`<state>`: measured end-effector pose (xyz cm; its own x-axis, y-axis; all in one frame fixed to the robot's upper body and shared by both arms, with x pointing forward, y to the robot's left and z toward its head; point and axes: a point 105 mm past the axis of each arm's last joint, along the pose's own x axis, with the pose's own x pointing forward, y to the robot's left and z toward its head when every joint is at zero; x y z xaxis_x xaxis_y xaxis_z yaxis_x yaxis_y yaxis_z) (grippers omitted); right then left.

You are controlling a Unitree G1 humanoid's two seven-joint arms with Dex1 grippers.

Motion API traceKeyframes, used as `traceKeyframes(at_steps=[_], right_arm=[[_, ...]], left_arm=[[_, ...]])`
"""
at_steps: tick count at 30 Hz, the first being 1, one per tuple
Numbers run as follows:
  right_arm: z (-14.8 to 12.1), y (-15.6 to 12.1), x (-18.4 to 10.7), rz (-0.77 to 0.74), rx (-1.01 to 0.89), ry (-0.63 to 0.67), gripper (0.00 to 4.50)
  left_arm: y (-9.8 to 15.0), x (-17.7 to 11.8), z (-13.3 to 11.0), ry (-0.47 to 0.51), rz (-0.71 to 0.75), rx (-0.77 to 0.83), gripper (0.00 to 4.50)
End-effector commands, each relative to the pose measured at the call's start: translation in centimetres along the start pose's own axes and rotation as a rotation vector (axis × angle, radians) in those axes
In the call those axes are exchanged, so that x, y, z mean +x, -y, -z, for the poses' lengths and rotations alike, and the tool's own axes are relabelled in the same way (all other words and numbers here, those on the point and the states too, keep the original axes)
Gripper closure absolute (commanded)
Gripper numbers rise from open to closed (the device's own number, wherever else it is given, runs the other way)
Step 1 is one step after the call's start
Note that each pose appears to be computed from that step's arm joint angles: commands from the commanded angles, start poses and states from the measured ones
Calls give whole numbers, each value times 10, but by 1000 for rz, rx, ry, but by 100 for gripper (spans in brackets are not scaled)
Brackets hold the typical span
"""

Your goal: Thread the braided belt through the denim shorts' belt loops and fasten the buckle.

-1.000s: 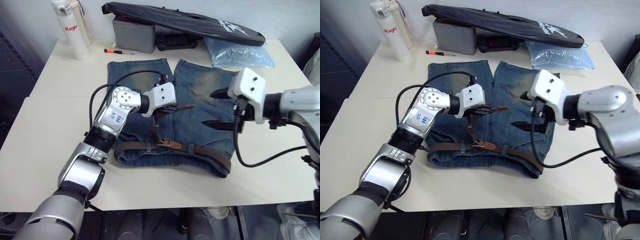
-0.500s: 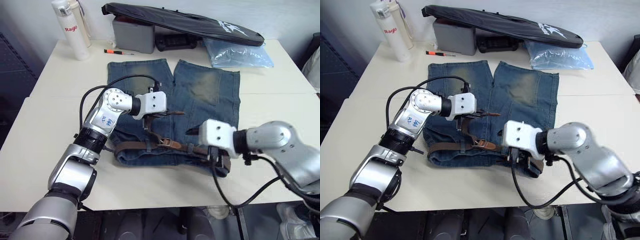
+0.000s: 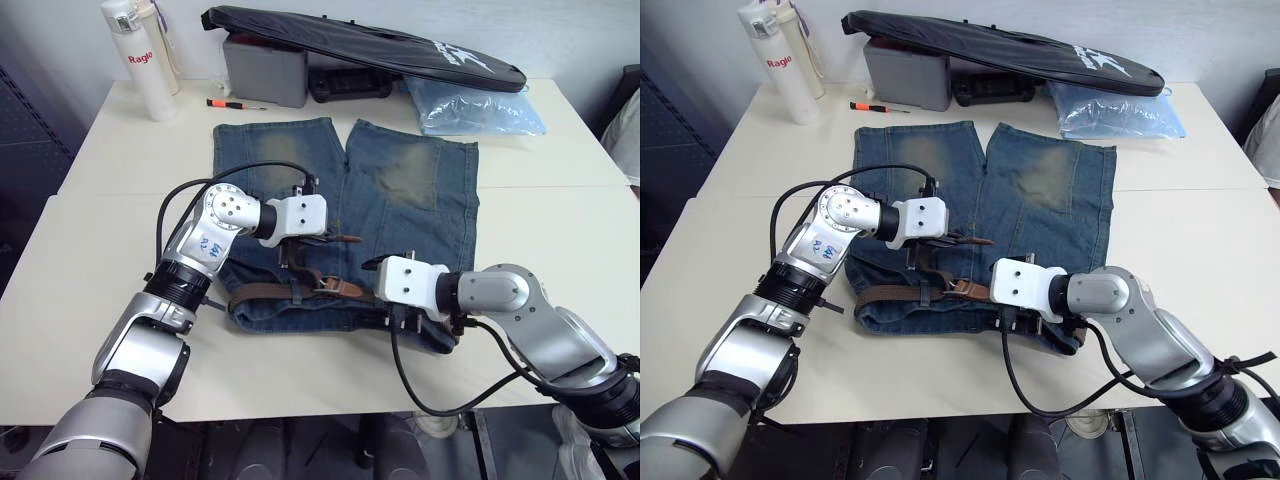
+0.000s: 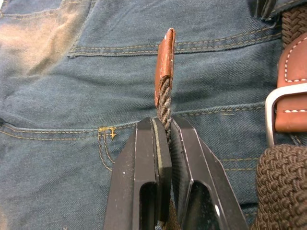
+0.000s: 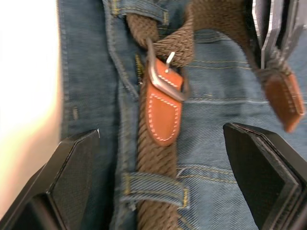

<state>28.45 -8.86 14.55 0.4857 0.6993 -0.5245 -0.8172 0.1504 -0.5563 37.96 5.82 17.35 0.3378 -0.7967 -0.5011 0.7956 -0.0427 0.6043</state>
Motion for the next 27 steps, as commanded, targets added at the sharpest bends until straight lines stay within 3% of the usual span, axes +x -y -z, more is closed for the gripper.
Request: traceKeyframes(at_steps=[1,6,7,12,17,27], right_arm=[[-3,6,1,59,-33,15,186],[-1,8,3,97,-6,18,429],[-2,9,3,103,2,20,441],[0,10,3,124,33,18,441],[5,12,2,140,58,1,441],[8,12,1,146,69,-18,441]], left_arm=[[-4,-7,-4,0,-4,70,450],[-1,-7,-5,1,35,179,450],[2,-7,-5,7,64,210,450],[7,-8,-4,7,139,334,450],[4,-12,-6,38,148,356,450],[1,-28,5,-36,248,409,450]])
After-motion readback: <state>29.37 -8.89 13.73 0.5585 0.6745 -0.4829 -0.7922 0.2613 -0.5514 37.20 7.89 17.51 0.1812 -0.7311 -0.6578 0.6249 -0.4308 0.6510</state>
